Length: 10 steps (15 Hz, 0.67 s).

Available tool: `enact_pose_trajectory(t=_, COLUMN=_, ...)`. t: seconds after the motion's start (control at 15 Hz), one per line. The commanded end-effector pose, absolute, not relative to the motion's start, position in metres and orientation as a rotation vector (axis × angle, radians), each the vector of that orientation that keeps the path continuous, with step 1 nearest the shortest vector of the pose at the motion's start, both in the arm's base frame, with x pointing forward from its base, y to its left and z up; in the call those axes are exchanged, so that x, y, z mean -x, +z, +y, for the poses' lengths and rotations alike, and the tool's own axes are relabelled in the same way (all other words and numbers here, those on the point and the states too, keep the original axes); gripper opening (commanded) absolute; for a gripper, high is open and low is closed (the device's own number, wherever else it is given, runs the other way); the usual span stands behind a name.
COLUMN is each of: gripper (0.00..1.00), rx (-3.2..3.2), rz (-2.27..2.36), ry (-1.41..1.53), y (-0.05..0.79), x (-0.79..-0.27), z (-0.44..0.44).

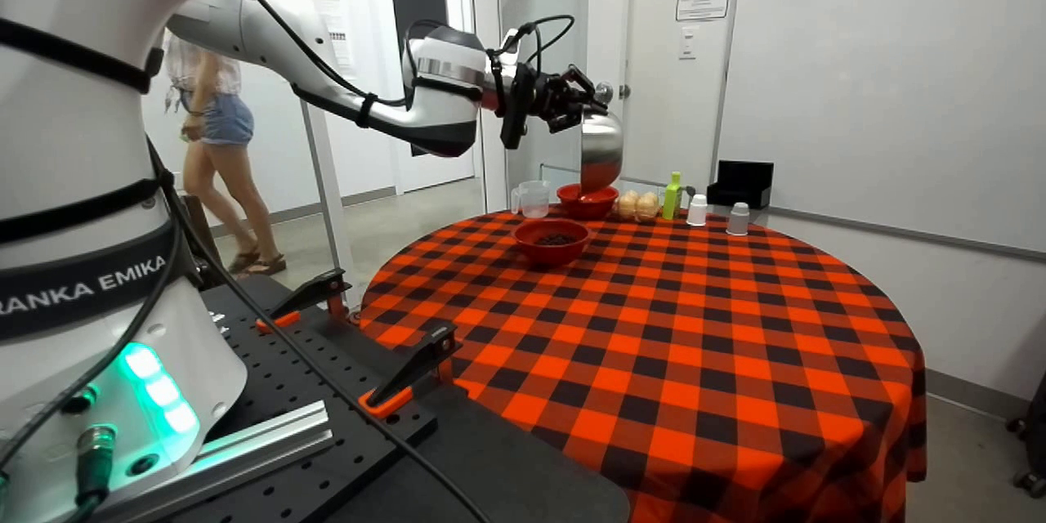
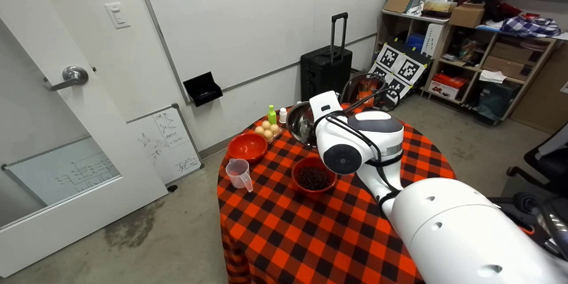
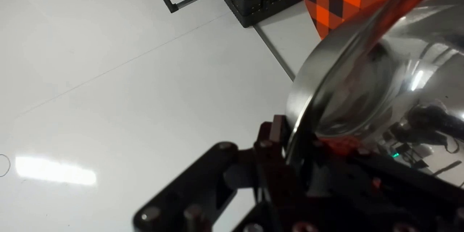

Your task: Pour the contents in the silver bowl into the red bowl

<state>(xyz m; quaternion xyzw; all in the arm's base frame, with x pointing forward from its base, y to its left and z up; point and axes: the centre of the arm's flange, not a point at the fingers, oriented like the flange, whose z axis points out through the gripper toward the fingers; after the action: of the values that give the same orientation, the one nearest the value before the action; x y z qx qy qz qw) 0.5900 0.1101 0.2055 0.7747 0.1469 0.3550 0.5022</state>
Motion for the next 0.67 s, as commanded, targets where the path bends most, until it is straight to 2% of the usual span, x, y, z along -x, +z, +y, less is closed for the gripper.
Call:
enact_pose_trajectory(t=0.0, gripper=0.01, rx=-1.837, rz=0.366, ry=0.878, y=0.2057, x=-0.5860, z=0.1093)
enact_pose_trajectory(t=0.6, gripper=0.01, rx=-1.823, rz=0.372, ry=0.880, y=0.2051, x=-0.5869, z=0.1095)
